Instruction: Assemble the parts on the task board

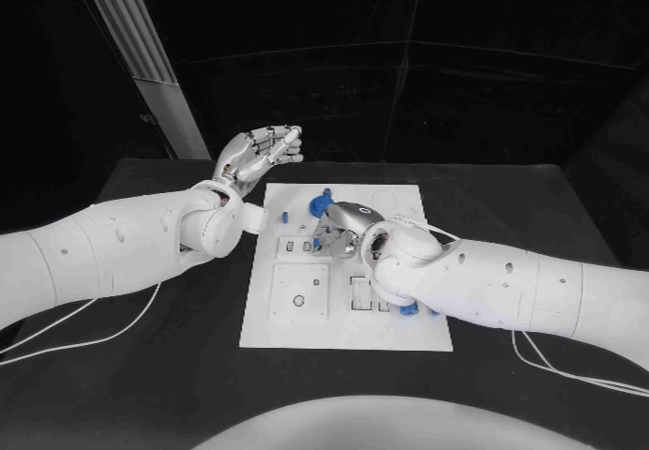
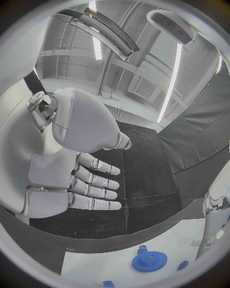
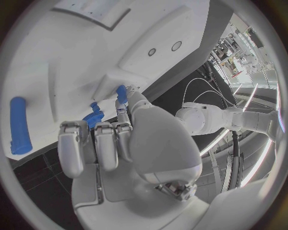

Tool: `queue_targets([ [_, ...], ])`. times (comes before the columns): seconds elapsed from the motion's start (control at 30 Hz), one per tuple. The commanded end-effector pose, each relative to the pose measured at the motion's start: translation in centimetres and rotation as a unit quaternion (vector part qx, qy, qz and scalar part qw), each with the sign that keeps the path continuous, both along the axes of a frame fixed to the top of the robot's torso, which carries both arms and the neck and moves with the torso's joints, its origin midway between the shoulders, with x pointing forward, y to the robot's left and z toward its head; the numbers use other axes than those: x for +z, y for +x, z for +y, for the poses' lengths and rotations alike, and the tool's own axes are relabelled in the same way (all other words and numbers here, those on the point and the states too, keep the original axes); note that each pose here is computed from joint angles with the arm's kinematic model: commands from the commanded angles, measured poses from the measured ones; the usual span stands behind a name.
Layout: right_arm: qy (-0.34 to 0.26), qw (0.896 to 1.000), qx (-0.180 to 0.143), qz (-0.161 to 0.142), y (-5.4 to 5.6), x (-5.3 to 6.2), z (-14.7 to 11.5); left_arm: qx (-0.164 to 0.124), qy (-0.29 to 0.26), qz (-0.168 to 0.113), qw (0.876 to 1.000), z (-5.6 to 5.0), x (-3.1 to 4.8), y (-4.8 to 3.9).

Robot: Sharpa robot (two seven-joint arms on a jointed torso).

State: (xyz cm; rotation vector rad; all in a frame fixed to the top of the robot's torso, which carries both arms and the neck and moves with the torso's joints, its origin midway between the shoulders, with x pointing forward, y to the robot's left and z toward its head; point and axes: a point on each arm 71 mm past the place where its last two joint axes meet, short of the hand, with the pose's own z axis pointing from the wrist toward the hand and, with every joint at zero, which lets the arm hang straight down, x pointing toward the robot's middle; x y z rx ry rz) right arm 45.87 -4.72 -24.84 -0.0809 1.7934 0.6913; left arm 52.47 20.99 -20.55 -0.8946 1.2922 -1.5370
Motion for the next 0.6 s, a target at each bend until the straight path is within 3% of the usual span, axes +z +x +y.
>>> queue_targets([
  [0.03,-0.006,1.000,0.005,0.002,-0.08,-0.04,0.10,-0.004,-0.032,-0.090,0.995,0.04,1.40,-0.33],
  [0.6,-0.002,1.000,0.003,-0.003,-0.15,0.05,0.01,-0.005,-0.033,-0.090,0.995,0.00,1.40,-0.31],
])
